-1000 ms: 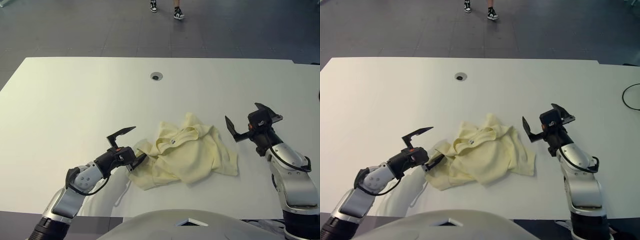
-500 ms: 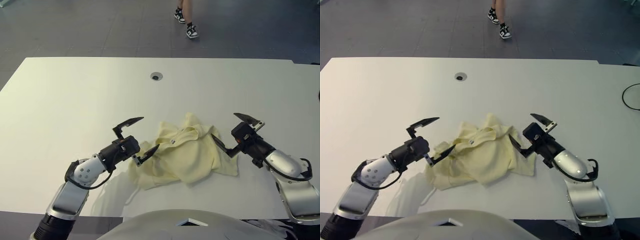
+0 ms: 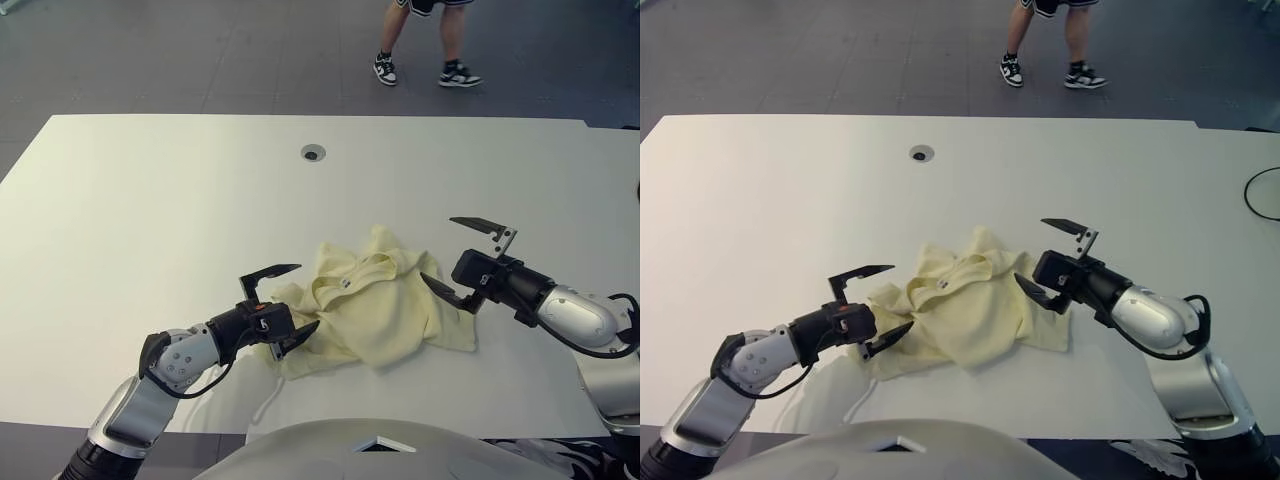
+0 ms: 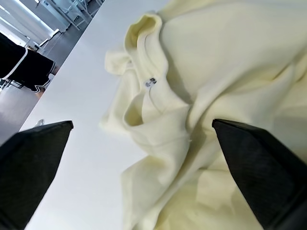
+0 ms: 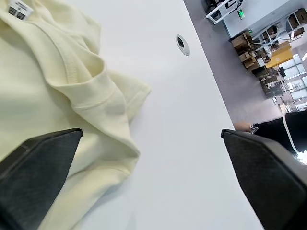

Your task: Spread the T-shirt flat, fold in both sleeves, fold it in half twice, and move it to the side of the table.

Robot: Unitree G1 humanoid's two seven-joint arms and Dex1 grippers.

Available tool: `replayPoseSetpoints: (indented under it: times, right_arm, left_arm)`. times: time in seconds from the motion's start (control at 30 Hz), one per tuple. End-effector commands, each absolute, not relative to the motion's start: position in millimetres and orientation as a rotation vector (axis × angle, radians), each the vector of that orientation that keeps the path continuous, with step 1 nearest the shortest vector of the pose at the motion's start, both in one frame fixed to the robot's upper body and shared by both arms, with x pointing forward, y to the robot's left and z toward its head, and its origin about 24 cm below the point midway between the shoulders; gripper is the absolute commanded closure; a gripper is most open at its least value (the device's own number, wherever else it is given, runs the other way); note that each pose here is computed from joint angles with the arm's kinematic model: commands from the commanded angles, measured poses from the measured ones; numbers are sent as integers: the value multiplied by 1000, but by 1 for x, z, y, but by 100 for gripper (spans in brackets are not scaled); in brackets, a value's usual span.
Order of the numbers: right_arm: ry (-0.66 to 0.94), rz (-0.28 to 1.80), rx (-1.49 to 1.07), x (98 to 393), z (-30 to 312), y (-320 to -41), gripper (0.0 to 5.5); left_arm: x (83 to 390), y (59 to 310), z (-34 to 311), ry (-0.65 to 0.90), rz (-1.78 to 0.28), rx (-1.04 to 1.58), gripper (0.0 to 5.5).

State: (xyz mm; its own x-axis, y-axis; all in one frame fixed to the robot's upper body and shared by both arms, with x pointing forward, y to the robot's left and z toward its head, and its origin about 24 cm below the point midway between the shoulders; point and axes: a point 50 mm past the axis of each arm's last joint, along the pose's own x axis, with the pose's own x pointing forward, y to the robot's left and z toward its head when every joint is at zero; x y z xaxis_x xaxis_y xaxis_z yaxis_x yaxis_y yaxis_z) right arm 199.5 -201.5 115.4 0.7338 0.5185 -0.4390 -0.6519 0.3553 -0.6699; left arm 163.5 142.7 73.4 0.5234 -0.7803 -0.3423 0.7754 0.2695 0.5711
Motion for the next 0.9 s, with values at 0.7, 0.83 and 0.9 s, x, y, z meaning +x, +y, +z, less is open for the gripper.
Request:
replayPoseSetpoints:
  times: [0.7,0.83,0.9]
  right_arm:
    - [147,852,-1064,215,91,-183,176]
    - [133,861,-1056,216,91,-179,246]
    - [134,873,-1053,216,90,-178,276]
  left_arm:
    - [183,141,75,-13,-1037,807,217]
    - [184,140,70,-3,-1053,817,291]
    - [183,140,68,7,-1064,813,322]
